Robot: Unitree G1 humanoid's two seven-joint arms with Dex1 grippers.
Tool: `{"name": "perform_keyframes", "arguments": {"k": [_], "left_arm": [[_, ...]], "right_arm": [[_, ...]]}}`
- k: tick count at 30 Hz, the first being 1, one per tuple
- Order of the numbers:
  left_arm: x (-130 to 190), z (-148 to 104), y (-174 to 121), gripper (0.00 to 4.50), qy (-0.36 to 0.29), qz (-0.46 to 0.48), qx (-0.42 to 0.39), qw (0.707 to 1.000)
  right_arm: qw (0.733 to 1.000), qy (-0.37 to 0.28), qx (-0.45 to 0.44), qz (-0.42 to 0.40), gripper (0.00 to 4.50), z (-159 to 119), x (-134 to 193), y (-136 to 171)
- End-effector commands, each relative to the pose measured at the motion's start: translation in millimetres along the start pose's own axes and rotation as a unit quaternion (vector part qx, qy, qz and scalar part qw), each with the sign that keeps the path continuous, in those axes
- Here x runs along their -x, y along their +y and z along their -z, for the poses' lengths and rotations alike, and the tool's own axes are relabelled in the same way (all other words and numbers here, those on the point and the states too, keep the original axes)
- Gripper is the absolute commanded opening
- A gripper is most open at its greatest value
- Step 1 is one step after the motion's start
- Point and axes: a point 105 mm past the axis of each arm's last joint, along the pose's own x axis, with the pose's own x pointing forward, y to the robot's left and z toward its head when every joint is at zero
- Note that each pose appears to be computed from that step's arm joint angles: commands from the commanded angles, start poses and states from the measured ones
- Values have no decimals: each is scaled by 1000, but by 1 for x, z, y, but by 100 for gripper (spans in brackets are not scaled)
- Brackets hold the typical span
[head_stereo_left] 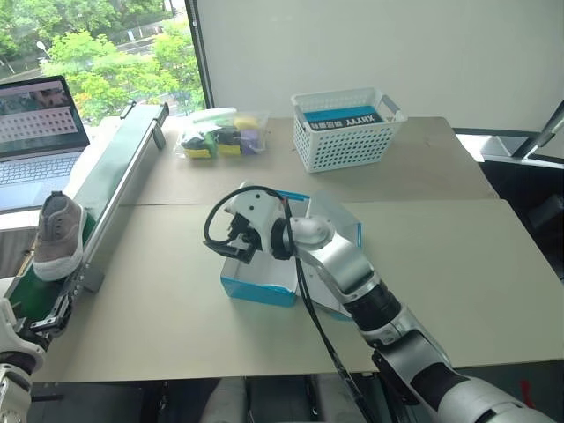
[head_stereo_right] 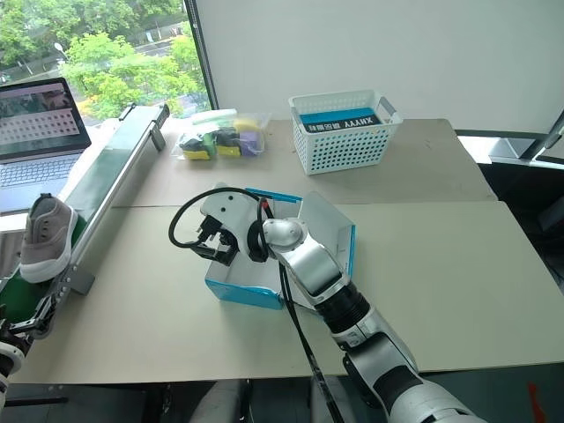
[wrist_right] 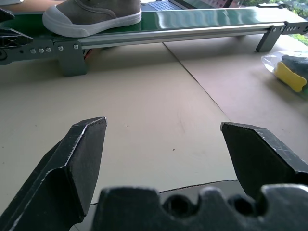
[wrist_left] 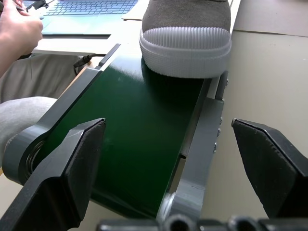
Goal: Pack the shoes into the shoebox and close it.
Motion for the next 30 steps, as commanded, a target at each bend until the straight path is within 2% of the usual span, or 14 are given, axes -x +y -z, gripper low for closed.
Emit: {"name": "perform_keyframes", "arguments": {"k": [1,8,14,16,19,22,25,30], "left_arm": [[-2,-12,8,450,-20,-14,-19,1000],[-10,-12,7,450,-26,-21,-18,999],[-12,-15,-1,326,-37,-12,-22,999],[-12,-15,-3,300,-37,-11,-23,999],[-13,-19,-5,294,-43,-13,-25,999],[-13,-36,-10,294,-85,-17,-26,996],[-11,-60,-38,294,-141,10,-20,990],[-11,-71,-133,294,-160,137,-1,977]], "right_arm": [[999,-34,10,12,448,-20,5,-2],[999,-33,12,17,448,-20,6,-4],[999,-32,11,21,450,-19,7,-4],[999,-32,11,22,450,-19,6,-5],[999,-27,12,23,450,-16,6,-5],[999,-27,10,23,450,-16,6,-5],[999,-29,-13,32,450,-15,6,-9],[975,-51,-213,26,450,-18,5,-21]]}}
